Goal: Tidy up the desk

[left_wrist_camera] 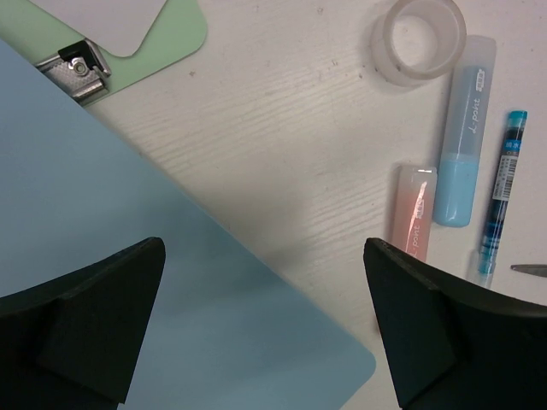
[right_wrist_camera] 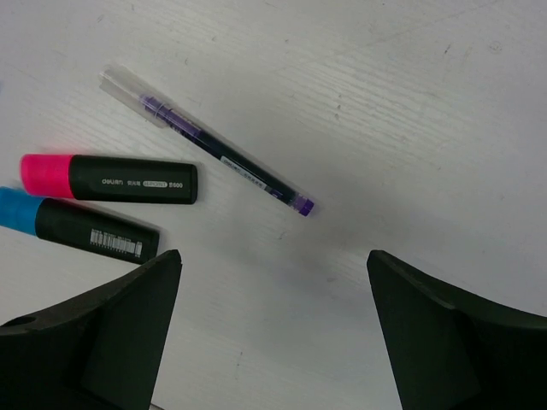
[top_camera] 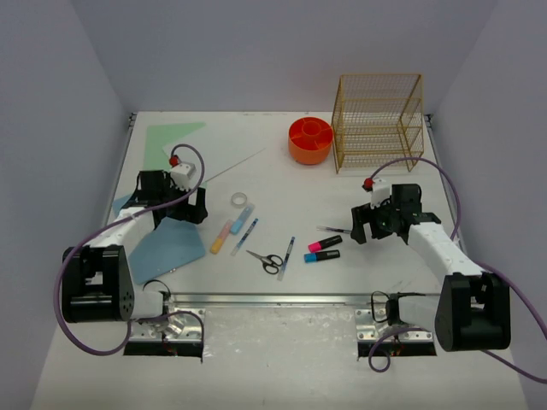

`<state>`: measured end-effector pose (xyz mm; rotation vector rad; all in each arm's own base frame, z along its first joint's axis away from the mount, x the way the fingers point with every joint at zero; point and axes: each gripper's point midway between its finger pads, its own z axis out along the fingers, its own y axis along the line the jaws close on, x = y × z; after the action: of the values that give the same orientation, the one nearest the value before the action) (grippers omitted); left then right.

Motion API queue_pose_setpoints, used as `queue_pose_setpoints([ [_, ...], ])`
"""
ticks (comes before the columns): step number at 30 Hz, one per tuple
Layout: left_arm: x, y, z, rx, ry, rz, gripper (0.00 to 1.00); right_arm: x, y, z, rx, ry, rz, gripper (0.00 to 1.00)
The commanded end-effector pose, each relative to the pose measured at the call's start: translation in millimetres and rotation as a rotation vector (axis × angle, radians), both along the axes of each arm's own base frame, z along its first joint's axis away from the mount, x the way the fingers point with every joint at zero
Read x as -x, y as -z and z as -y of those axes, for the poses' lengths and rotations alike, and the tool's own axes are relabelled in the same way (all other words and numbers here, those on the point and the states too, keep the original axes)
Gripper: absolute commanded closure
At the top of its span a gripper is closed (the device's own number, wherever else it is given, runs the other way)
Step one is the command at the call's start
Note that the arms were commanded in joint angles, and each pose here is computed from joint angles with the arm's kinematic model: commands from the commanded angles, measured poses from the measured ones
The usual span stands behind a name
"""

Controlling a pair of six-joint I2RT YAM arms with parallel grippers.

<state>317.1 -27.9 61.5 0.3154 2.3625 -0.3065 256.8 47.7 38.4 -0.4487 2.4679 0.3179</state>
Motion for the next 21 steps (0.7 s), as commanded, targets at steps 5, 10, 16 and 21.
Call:
queue_pose_setpoints([
  [5, -5.5, -9.5, 13.4, 0.002, 0.066, 0.043, 0.00, -18.9, -21.9, -10.7, 0.121, -0.171, 0.066, 0.19],
  [10, -5.7, -9.2, 16.0, 0.002, 0.075, 0.039, 0.00, -38.4, -44.5, -24.5, 0.241, -0.328, 0.069, 0.04],
  [16, -4.5, -11.6, 21.8, 0.007, 0.101, 0.045, 0.00, -62.4, -65.6, -54.1, 0.340, -0.600, -0.012, 0.15],
  [21, -2.2, -11.4, 22.0, 0.003, 0.106, 0.041, 0.00, -64.2, -44.4, -71.3, 0.430, -0.775, -0.188, 0.25],
])
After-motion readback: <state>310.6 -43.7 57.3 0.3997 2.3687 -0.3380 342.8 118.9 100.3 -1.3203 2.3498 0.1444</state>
